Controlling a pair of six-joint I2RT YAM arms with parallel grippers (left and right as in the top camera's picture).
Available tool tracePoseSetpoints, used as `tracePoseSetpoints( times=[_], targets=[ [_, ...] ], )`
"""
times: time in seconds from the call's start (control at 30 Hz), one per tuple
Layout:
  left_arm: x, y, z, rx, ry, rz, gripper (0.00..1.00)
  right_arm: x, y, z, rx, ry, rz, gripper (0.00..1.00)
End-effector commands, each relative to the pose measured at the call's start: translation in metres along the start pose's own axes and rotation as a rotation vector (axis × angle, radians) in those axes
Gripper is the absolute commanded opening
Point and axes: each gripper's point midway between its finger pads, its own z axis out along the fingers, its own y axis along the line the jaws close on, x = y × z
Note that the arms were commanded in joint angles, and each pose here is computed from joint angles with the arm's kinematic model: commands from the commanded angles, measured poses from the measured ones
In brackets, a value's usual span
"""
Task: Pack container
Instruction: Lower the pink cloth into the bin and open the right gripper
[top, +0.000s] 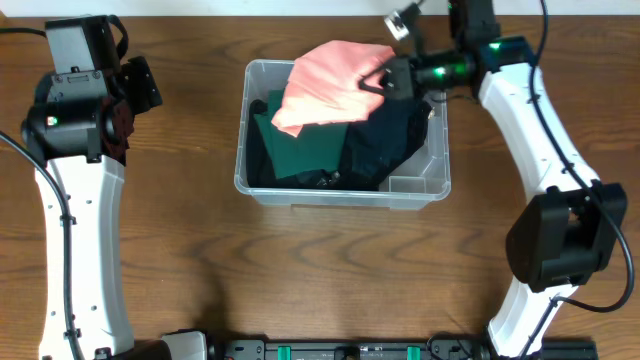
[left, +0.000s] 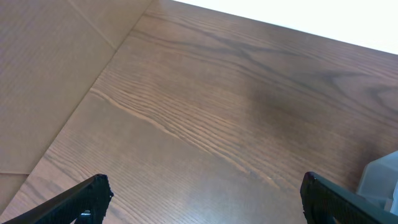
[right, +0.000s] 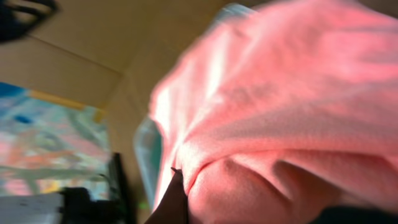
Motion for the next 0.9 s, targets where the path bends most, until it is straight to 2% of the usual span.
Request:
tracePoseSetpoints(
  times=[0.0, 0.3, 0.5, 0.6, 0.67, 0.7, 0.8, 0.87],
  targets=[
    [-0.002, 0.003, 0.0, -0.014, -0.005, -0.016, 0.98, 0.001, -0.023, -0.016, 0.119, 0.007, -0.106, 0.01],
    [-0.002, 0.003, 0.0, -0.014, -0.005, -0.016, 0.98, 0.048, -0.077, -0.035, 0.461, 0.198, 0.016, 0.01],
    [-0.002, 0.003, 0.0, -0.014, -0.005, -0.016, 0.98, 0.071, -0.075, -0.033, 0.488, 0.301, 0.016, 0.01],
    [-0.002, 0.003, 0.0, -0.014, -0.005, -0.016, 0.98, 0.078, -0.073, -0.031, 0.506, 0.34, 0.012, 0.05],
    [-0.002, 0.003, 0.0, -0.014, -0.005, -0.016, 0.98, 0.081, -0.073, -0.031, 0.524, 0.357, 0.005, 0.16],
    [-0.002, 0.003, 0.0, -0.014, -0.005, -0.016, 0.98, 0.081, -0.072, -0.028, 0.524, 0.361, -0.003, 0.31],
    [-0.002, 0.003, 0.0, -0.014, -0.005, -0.016, 0.98, 0.075, -0.065, -0.024, 0.522, 0.348, -0.035, 0.5],
    [-0.002, 0.003, 0.0, -0.014, -0.005, -0.016, 0.98, 0.066, -0.057, -0.028, 0.522, 0.314, -0.062, 0.73]
  ],
)
